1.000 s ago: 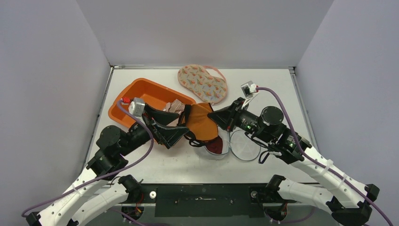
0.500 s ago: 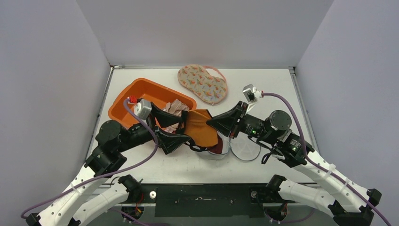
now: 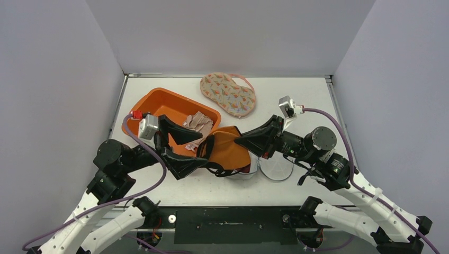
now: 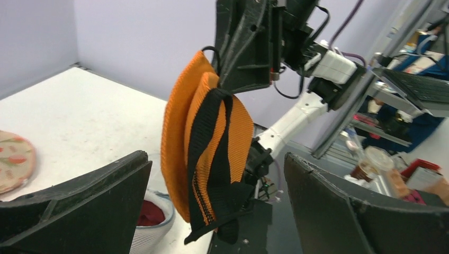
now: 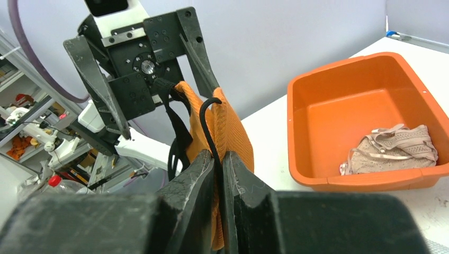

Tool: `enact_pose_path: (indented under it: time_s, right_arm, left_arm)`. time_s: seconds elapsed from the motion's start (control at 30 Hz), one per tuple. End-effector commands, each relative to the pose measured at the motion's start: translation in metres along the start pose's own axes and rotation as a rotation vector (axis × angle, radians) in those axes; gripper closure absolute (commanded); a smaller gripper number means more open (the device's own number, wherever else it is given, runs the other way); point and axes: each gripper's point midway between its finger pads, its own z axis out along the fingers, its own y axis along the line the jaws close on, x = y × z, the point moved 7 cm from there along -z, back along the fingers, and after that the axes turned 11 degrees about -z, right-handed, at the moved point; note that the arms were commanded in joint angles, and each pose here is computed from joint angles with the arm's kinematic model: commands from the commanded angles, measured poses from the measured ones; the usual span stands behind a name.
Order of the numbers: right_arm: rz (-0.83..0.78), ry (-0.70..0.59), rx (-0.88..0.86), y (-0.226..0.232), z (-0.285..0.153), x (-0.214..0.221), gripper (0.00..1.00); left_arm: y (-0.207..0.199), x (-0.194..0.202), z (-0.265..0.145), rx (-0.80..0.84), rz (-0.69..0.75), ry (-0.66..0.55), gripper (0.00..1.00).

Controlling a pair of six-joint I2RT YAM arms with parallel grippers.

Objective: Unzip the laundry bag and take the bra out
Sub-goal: Pick up the bra from the laundry bag, then place the bra in the bin.

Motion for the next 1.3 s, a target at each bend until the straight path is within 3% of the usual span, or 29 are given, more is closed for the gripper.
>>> enact_pose_path:
  time_s: [0.0, 0.27, 0.43, 0.47, 0.5, 0.53, 0.73, 1.07, 1.27]
  right_arm:
    - [-0.044, -0.11, -0.065, 0.01, 0.001, -0.024, 0.95]
    - [-0.023, -0.124, -0.085, 0.008, 0.009, -0.022, 0.95]
    - [-0.014, -0.124, -0.09, 0.006, 0.013, -0.018, 0.95]
    - [-0.014, -0.128, -0.099, 0.006, 0.014, -0.018, 0.95]
    - [-0.012, -0.132, -0.108, 0.007, 0.014, -0.019, 0.95]
    - [-0.011, -0.133, -0.115, 0.008, 0.014, -0.019, 0.95]
    - [-0.022, -0.119, -0.115, 0.009, 0.01, -0.018, 0.95]
    - [-0.005, -0.154, -0.184, 0.016, 0.01, -0.019, 0.95]
    - [0.0, -0.157, -0.192, 0.016, 0.012, -0.018, 0.95]
  left_arm:
    - [-0.018, -0.001, 0.008, 0.21, -0.015, 0.038, 0.04]
    - [-0.006, 0.012, 0.018, 0.219, -0.076, 0.095, 0.01]
    - [0.003, 0.019, 0.023, 0.199, -0.097, 0.126, 0.27]
    - [0.006, 0.02, 0.024, 0.18, -0.101, 0.127, 0.25]
    - [0.011, 0.02, 0.026, 0.14, -0.105, 0.117, 0.17]
    - [0.016, 0.02, 0.026, 0.091, -0.107, 0.106, 0.02]
    - [0.019, 0.009, 0.015, -0.009, -0.039, 0.009, 0.04]
    - [0.021, 0.018, 0.023, 0.06, -0.057, 0.074, 0.0]
    - [0.022, 0.024, 0.026, 0.101, -0.072, 0.106, 0.26]
